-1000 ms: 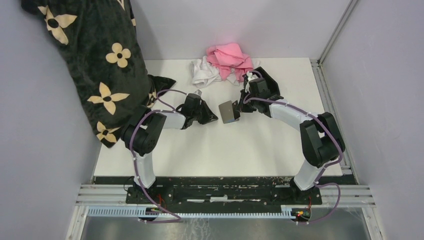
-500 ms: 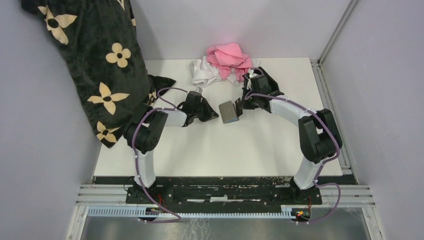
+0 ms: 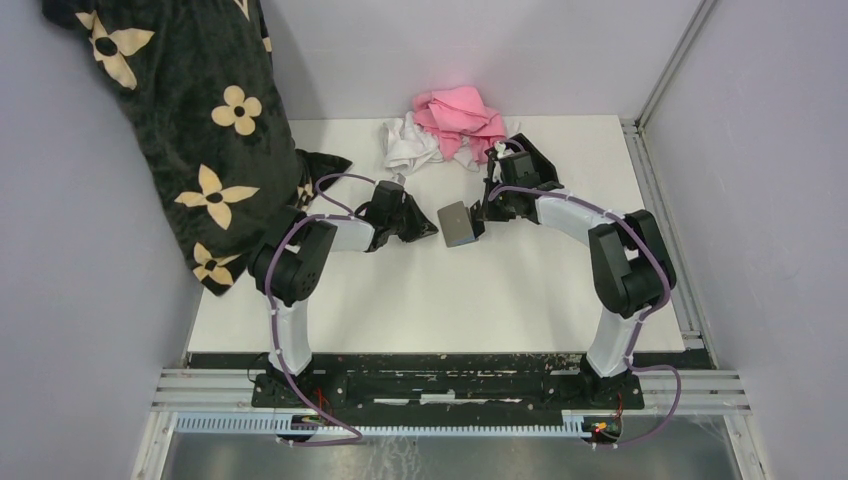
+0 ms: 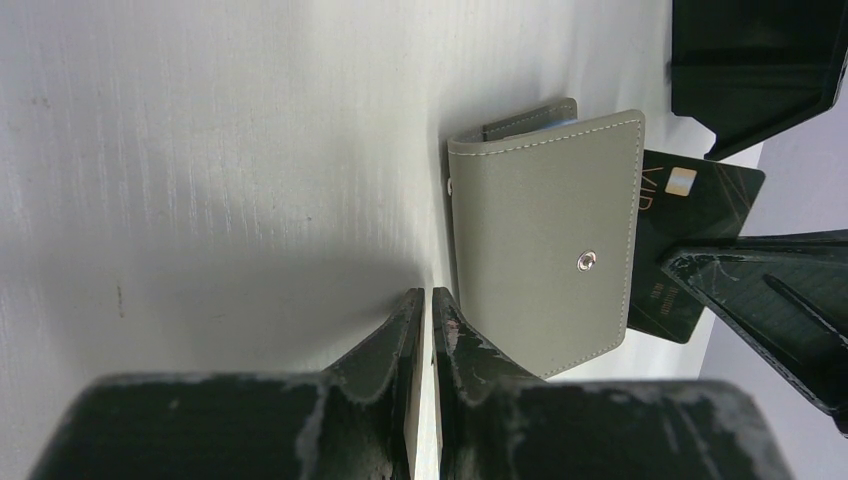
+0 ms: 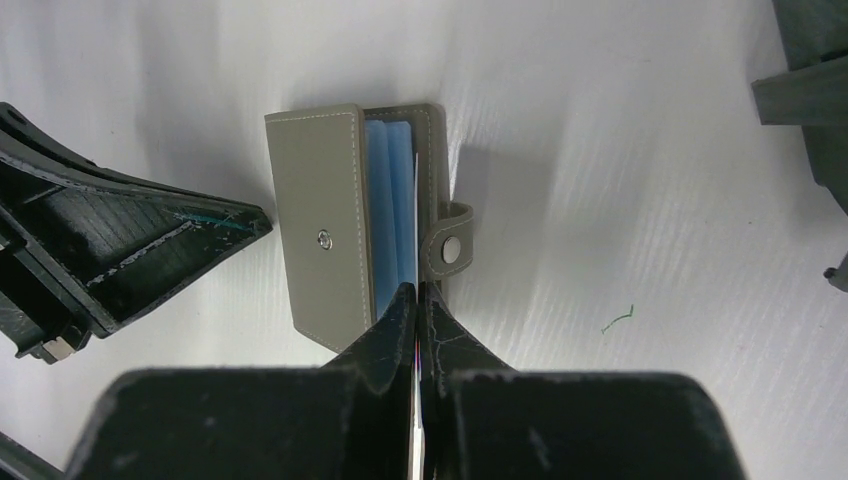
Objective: Put the credit cards into the card holder
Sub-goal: Open the card holder at the center of the board.
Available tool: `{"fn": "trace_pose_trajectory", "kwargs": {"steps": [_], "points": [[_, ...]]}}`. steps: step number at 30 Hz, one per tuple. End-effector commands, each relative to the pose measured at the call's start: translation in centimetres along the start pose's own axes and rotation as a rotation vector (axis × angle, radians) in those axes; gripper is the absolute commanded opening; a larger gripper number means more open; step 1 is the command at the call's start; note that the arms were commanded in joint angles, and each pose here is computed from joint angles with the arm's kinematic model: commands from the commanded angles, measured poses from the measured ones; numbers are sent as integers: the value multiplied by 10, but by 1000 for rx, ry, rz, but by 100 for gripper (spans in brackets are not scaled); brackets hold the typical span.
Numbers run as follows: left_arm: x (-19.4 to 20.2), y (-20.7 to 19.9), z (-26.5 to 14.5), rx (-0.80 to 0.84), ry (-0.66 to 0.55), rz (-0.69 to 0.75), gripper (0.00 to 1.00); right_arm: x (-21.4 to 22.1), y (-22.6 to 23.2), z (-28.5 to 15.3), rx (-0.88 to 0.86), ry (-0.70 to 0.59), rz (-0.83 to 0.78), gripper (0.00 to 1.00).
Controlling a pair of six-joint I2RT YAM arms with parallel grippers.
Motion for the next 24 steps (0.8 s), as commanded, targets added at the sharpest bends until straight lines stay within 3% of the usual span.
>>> {"fn": "trace_pose_trajectory", "kwargs": {"steps": [1, 24], "points": [[43, 50, 5, -184, 128, -51, 16, -20, 16, 2, -68, -44, 14, 1], [49, 52, 7, -181, 146, -48, 16, -23, 17, -5, -105, -58, 50, 1]]}}
Point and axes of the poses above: each gripper's point midway between its finger pads, its own z axis out along the fingers, its own y axis along the line the jaws close on, x = y × z, the point moved 1 cm from there along -z, back along the fingers, and after that the axes turned 12 degrees about z, right-handed, at the moved point
